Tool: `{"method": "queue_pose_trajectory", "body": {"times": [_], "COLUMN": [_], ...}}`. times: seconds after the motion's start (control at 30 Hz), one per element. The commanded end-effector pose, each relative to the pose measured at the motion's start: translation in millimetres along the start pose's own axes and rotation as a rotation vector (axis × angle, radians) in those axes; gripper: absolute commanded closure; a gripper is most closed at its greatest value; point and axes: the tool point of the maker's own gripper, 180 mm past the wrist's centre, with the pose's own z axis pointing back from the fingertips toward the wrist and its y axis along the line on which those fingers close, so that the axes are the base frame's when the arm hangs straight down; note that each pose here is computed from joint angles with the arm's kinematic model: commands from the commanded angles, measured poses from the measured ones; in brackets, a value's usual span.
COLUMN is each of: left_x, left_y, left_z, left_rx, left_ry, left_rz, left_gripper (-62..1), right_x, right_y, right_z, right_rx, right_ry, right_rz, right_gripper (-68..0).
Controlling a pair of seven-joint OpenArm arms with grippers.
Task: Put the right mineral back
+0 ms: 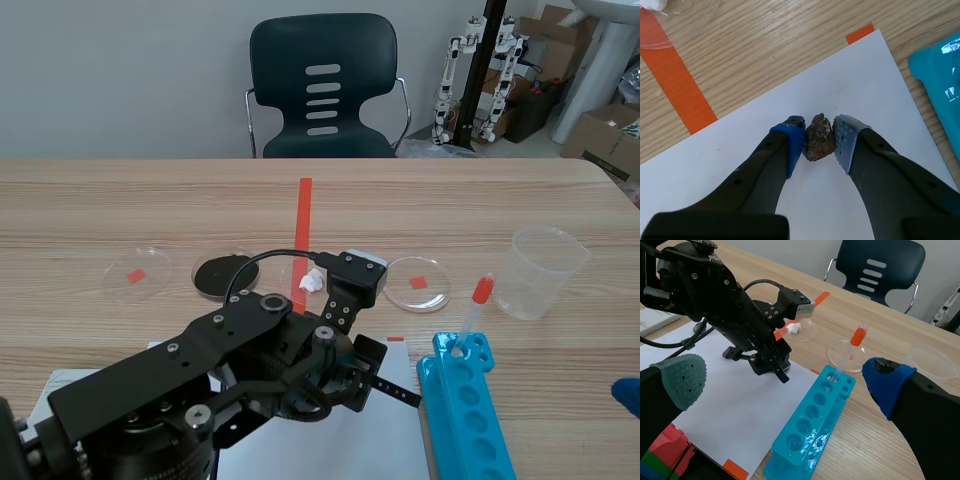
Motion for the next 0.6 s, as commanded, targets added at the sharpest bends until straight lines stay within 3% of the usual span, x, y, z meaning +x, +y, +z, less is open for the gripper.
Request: {"method": "queue_pose_trajectory", "body": {"times": [0.0, 0.4, 0.57], "left_x": [17.7, 18.0, 18.5], "left_y": [-4.4, -10.7, -10.8], "left_z": [1.6, -2.3, -2.3], "left_rx": [-0.012, -0.023, -0.024], "left_ry": [-0.044, -0.041, -0.044], "left_rz": [0.01, 0.013, 0.014], "left_gripper": [-11.6, -11.8, -19.2], "right_x": [9.7, 9.7, 9.7], "right_y": [-3.7, -3.8, -3.8], "right_z": [-3.4, -3.4, -3.4], "right_rx": [-0.008, -0.008, -0.008], "right_ry": [-0.038, -0.038, -0.038], "right_rz": [0.008, 0.008, 0.008], "right_gripper": [-67.9, -67.9, -67.9]}}
